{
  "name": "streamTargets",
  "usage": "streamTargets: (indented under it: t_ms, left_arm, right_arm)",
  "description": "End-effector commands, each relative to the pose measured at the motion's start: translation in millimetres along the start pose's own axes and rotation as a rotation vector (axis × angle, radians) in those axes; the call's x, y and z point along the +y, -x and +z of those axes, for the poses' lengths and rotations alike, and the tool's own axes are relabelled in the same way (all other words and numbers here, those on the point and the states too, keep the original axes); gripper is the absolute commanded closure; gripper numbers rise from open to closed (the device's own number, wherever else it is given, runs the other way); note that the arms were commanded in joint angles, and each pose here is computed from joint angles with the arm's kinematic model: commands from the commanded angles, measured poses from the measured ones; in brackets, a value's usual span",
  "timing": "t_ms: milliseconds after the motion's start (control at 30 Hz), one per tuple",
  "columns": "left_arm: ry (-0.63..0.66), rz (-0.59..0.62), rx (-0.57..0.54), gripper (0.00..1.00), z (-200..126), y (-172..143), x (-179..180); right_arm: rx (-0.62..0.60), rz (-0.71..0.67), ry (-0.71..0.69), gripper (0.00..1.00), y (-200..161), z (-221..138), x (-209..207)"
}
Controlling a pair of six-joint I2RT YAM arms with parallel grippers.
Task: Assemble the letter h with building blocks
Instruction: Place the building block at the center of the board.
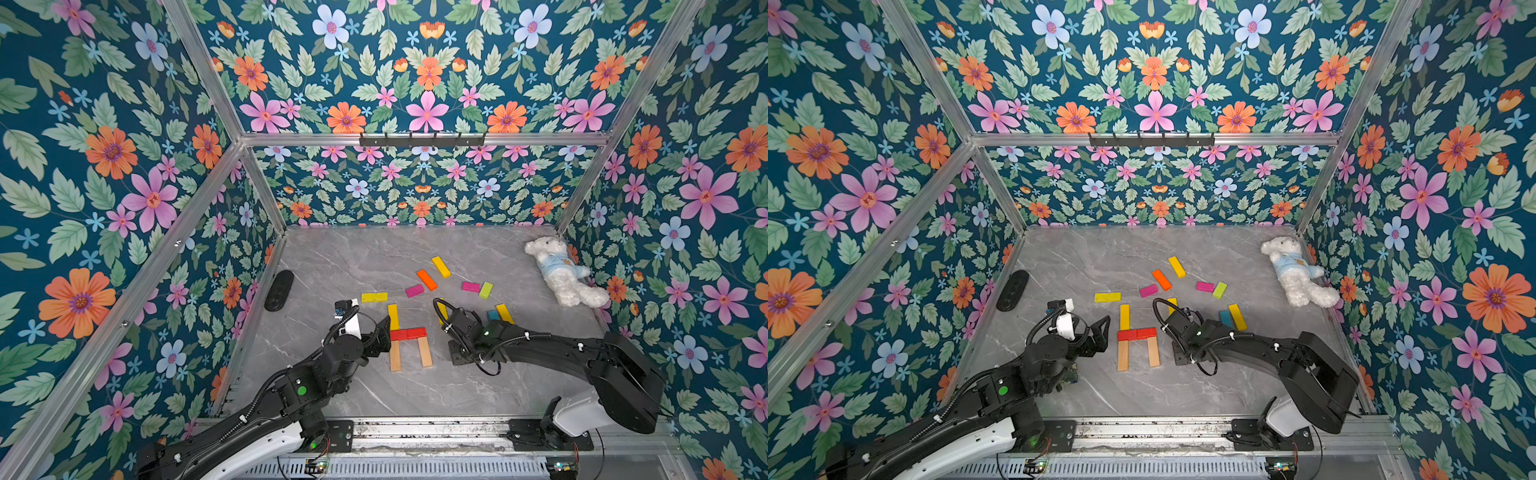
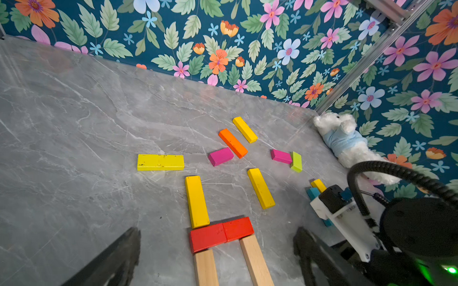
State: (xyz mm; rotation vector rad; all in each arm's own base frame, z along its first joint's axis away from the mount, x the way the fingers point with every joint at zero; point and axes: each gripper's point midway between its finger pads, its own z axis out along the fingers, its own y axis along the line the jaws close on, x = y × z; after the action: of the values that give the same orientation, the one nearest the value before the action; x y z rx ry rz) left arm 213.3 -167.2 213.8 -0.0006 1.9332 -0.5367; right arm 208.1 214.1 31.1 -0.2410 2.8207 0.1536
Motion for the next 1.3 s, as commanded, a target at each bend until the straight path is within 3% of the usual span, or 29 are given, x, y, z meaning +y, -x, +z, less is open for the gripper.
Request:
streamTargets:
  t_ms: [0,67,167,267,333,467,633,1033,1133,1267]
  left_arm:
    - [-0.016,-0.023,-0.007,0.01,-0.2,1.8,-3.1]
    - [-0.015,-0.023,-0.006,0.01,-0.2,1.6,-2.7]
    - [-0.014,-0.021,-0.005,0.01,-0.1,1.6,-2.7]
    - [-0.008,-0.018,-0.006,0.01,0.0,2.1,-2.0]
    - [-0.006,-0.015,-0.006,0.01,0.1,2.0,-1.6]
    - [0.0,-0.012,-0.008,0.01,0.4,2.0,-0.7]
    - [-0.001,-0.006,-0.007,0.01,0.1,3.2,-1.7]
    - [-0.018,0.018,0.021,0.0,5.8,-1.4,-9.5]
    - [-0.028,0.016,0.017,0.01,5.8,-1.1,-11.0]
    - [-0.033,0.02,0.016,0.01,5.2,-1.2,-11.0]
  right_arm:
    - [-0.03,0.061,0.007,0.64,4.4,5.0,3.0]
    - [-0.027,0.068,0.011,0.52,2.8,6.6,3.3]
    - [-0.042,0.078,0.016,0.47,3.9,1.4,4.8]
    - [-0.062,0.074,0.067,0.49,4.4,-12.6,16.5]
    - [-0.048,0.072,0.16,0.58,1.1,-19.9,37.1]
    - [0.042,0.085,0.26,0.63,-13.6,-11.7,66.9]
    - [0.08,0.128,0.184,0.64,-24.4,7.3,56.1]
    - [0.046,0.277,-0.02,0.57,-33.5,1.1,-15.7]
    - [0.015,0.288,-0.013,0.52,-29.5,-1.0,-20.8]
    - [-0.026,0.247,-0.035,0.31,-15.9,-10.6,-24.6]
